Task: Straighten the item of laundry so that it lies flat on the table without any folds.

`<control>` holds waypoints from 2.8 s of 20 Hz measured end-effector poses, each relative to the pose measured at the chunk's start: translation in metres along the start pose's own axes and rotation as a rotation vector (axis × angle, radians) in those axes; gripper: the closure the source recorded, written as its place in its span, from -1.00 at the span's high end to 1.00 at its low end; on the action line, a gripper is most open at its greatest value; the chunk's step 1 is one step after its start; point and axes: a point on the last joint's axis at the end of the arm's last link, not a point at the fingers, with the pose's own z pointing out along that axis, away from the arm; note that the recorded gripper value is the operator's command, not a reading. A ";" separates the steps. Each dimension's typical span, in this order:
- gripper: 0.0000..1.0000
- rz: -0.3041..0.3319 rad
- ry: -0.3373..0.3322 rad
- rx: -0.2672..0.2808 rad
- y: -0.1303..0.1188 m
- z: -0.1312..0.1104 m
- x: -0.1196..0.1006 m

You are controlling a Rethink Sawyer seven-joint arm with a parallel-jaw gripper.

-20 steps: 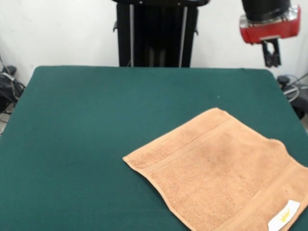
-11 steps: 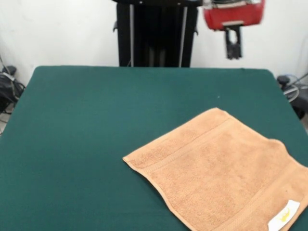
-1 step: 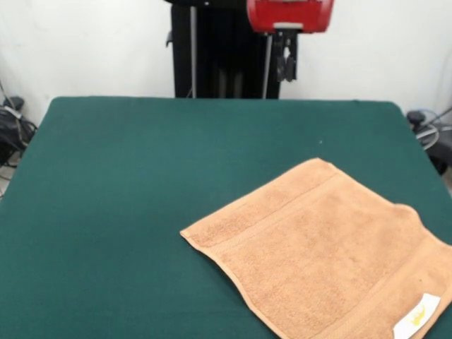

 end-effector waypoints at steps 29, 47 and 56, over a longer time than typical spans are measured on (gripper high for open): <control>-1.00 0.037 0.090 -0.044 0.007 0.090 0.012; -1.00 -0.037 0.105 -0.053 0.059 0.105 0.019; -1.00 -0.045 0.120 0.015 0.055 0.129 0.018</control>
